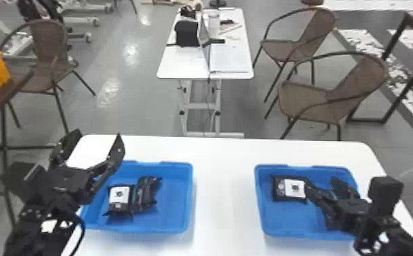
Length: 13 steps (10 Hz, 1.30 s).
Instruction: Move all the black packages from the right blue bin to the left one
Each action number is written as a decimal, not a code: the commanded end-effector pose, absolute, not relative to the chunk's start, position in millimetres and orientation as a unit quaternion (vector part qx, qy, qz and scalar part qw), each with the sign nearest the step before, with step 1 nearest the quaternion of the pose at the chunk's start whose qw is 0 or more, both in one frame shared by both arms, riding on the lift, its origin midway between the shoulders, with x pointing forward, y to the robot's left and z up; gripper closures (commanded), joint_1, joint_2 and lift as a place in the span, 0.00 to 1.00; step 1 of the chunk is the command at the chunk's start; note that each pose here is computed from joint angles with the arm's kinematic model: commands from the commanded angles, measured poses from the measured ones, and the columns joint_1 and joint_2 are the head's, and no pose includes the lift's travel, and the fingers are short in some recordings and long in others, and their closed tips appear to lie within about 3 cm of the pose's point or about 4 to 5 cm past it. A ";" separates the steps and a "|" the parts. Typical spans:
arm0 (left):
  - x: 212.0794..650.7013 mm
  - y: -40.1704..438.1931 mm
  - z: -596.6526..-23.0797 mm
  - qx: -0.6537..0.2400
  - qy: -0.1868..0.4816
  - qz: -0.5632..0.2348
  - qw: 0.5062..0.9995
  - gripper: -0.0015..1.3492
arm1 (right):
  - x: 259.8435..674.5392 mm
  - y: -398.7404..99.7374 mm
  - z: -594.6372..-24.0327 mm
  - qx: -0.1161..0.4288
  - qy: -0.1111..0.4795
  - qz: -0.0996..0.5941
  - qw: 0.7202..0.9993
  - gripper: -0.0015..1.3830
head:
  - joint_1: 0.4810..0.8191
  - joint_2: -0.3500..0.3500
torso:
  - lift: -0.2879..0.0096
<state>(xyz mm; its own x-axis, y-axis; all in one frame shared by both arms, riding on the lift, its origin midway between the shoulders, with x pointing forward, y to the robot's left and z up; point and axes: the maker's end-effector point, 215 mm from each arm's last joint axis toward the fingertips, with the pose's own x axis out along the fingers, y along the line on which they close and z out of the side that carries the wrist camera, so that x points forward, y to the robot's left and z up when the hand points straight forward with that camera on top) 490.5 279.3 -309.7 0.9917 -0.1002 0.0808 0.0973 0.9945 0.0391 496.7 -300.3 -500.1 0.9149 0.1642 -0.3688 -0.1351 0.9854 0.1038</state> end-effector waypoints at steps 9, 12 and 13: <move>490.1 278.6 -314.7 0.008 -0.035 -0.049 0.998 0.18 | 521.7 -268.1 -608.6 0.033 0.308 0.153 0.938 0.31 | 0.63 0.48 | 0.97; 486.9 282.0 -320.3 -0.008 -0.031 -0.045 0.998 0.18 | 543.3 -258.3 -609.4 0.005 0.317 0.164 0.934 0.31 | 0.63 0.53 | 0.97; 486.5 282.5 -321.0 -0.012 -0.030 -0.044 0.999 0.18 | 547.6 -262.4 -609.8 -0.001 0.319 0.157 0.935 0.31 | 0.63 0.54 | 0.97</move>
